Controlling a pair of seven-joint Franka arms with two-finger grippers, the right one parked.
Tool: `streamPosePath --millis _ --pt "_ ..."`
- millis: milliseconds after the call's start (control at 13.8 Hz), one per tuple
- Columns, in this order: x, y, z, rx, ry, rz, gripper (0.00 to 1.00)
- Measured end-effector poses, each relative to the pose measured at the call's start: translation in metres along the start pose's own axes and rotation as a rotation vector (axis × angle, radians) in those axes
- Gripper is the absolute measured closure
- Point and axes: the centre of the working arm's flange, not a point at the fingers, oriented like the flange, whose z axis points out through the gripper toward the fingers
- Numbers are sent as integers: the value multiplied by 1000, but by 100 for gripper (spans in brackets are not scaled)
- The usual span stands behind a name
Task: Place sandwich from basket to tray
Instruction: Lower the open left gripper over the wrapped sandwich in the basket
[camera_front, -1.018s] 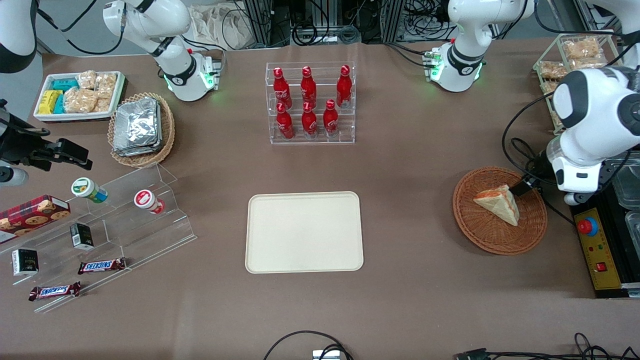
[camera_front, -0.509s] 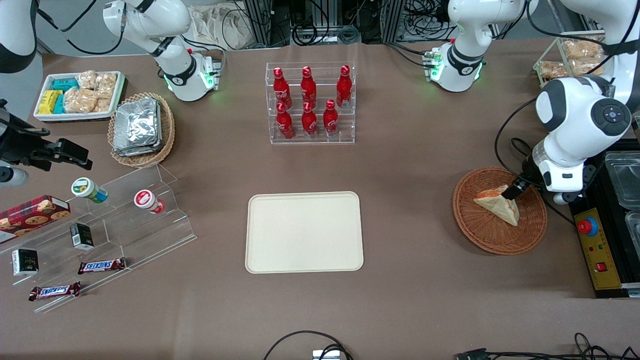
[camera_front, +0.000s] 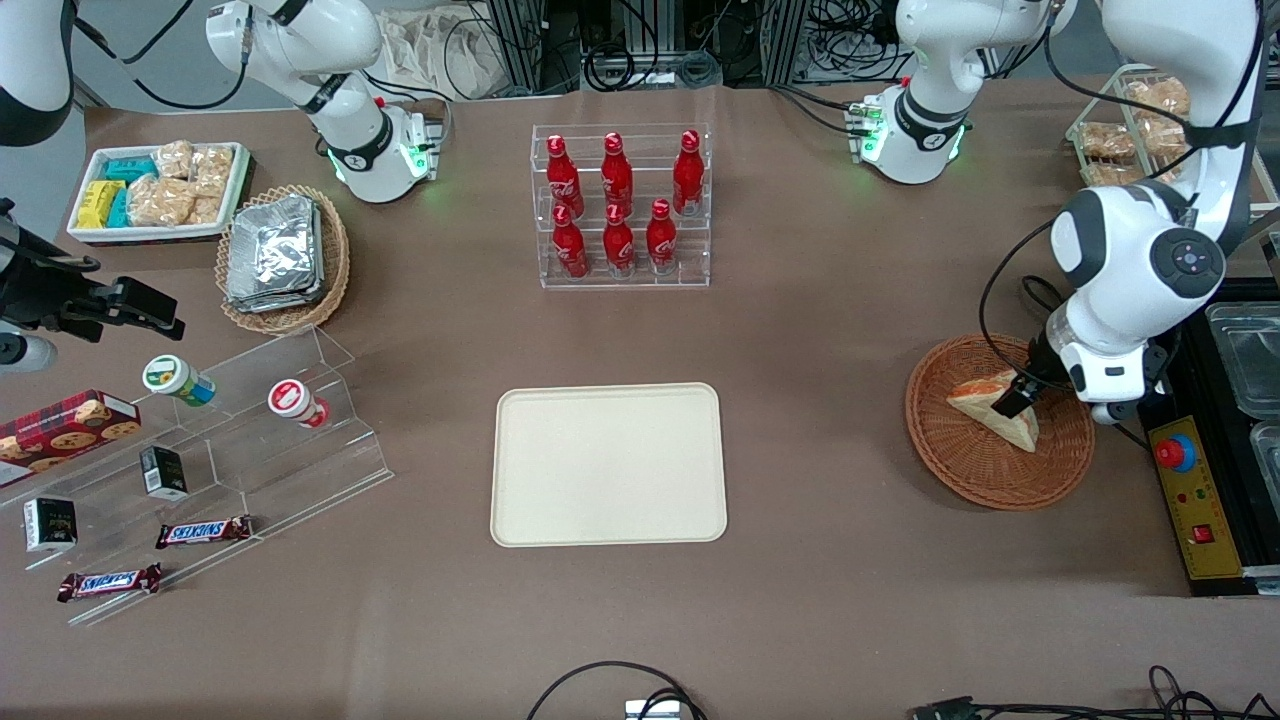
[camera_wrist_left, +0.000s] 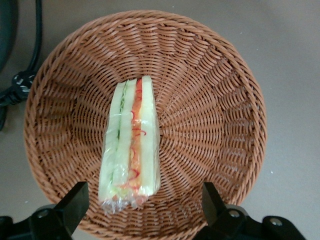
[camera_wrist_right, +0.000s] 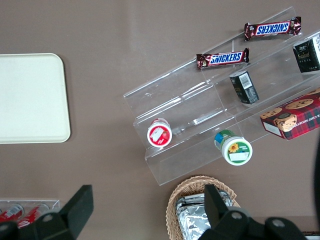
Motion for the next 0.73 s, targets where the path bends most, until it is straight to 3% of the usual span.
streamPosePath --millis 727 --pt "1 -18 56 -12 17 -65 0"
